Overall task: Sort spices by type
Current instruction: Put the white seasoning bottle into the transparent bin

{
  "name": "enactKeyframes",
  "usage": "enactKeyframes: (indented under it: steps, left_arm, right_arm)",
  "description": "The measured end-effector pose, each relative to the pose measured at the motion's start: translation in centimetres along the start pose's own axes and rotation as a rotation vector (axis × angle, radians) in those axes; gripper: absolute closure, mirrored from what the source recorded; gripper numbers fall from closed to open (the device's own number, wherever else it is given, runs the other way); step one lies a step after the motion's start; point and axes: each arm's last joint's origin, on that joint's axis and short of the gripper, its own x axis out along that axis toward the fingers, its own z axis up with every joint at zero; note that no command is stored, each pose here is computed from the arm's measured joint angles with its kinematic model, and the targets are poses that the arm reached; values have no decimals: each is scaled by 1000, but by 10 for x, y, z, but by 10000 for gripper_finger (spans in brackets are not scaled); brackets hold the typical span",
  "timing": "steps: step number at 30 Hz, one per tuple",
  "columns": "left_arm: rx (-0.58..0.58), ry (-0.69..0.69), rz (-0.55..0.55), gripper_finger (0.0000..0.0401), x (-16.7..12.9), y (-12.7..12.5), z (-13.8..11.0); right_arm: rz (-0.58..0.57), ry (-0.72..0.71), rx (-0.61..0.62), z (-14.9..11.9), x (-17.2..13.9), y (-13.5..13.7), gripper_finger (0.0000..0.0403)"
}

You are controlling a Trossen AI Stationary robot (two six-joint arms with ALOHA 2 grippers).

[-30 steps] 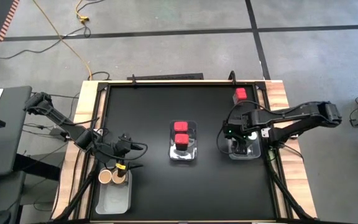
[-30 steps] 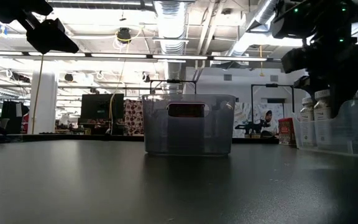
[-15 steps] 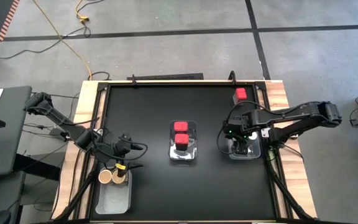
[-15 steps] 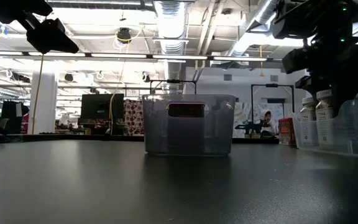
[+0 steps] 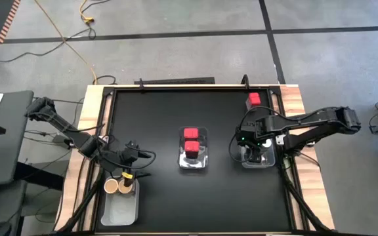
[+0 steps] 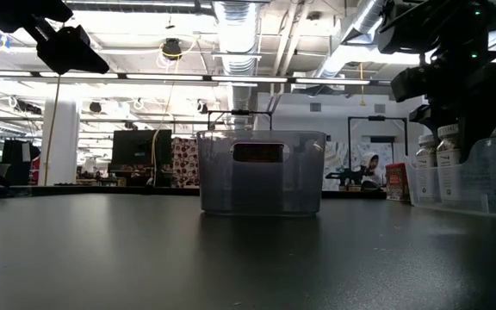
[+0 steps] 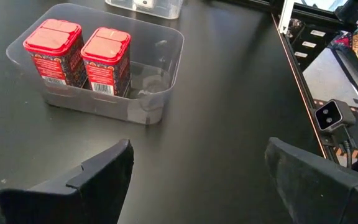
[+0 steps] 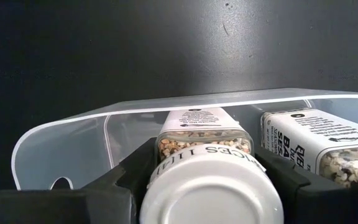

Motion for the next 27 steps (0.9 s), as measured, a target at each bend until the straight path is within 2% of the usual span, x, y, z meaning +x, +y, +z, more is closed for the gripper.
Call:
enactKeyframes:
  steps: [16,21,27]
  left_arm:
    - [0,0,0,51,0,0,0]
    - [0,0,0,51,0,0,0]
    - [0,0,0,51,0,0,0]
  right_arm:
    - [-1,1,-3,0,0,0,182]
    - [-11,39,-13,-2,-5,0,182]
    - [-7,9,-29,0,-8,0,182]
